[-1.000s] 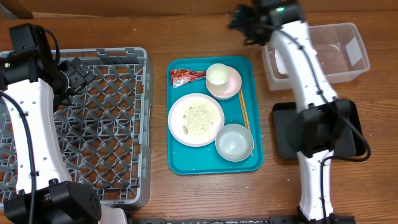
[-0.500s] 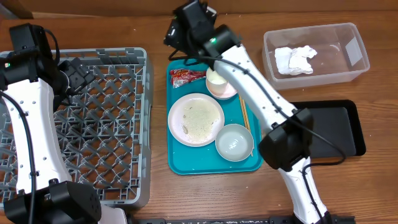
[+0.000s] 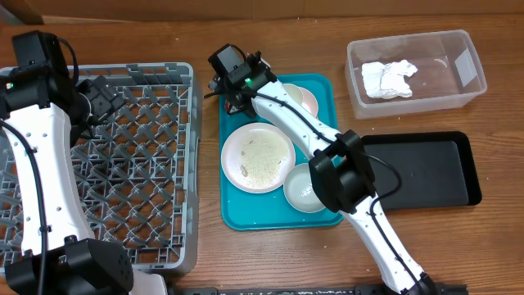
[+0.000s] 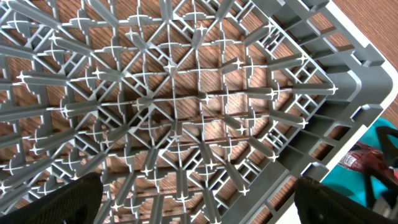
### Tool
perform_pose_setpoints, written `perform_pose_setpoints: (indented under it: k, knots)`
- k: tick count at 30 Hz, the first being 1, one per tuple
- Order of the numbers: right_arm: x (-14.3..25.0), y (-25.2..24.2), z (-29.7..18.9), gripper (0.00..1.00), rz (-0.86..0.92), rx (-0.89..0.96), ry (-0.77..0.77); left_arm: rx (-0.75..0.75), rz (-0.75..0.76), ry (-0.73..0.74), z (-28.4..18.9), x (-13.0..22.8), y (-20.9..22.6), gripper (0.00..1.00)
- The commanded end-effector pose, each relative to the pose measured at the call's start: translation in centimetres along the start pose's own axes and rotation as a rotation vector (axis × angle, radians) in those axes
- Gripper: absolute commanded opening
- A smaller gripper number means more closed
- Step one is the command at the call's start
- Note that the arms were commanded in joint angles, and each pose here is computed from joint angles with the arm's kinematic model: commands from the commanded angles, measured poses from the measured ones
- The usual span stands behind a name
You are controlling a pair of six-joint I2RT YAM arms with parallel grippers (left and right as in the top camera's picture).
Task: Sort waste into correct bins and load items into the dishwasher
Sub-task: 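Reach the right gripper down and grasp the red strawberry wrapper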
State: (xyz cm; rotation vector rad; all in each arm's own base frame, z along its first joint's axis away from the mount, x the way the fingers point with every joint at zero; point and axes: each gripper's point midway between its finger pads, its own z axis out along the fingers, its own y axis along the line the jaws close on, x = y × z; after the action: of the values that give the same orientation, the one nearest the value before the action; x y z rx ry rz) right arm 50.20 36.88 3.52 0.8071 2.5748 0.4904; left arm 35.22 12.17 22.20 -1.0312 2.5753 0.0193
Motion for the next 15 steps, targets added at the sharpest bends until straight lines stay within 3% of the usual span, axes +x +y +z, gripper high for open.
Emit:
perform_pose_setpoints:
  k: [1,5,11,15]
  knots:
    - [-0.5,0.3,-0.3,0.93,0.036,-0.008,-0.019,0.012,-0.009,-0.013,-0.4,-0.5,-0.4,1.00]
    - [-0.4,0.0,-0.1,0.85,0.035,0.001,-0.016,0.013,-0.009,-0.013,-0.4,-0.5,-0.4,1.00]
    - [-0.1,-0.7,0.3,0.63,0.032,0.022,-0.009,0.012,-0.009,-0.014,-0.4,-0.5,-0.4,1.00]
    - [0.1,-0.8,0.3,0.38,0.030,0.025,-0.003,0.012,-0.009,-0.013,-0.4,-0.5,-0.4,1.00]
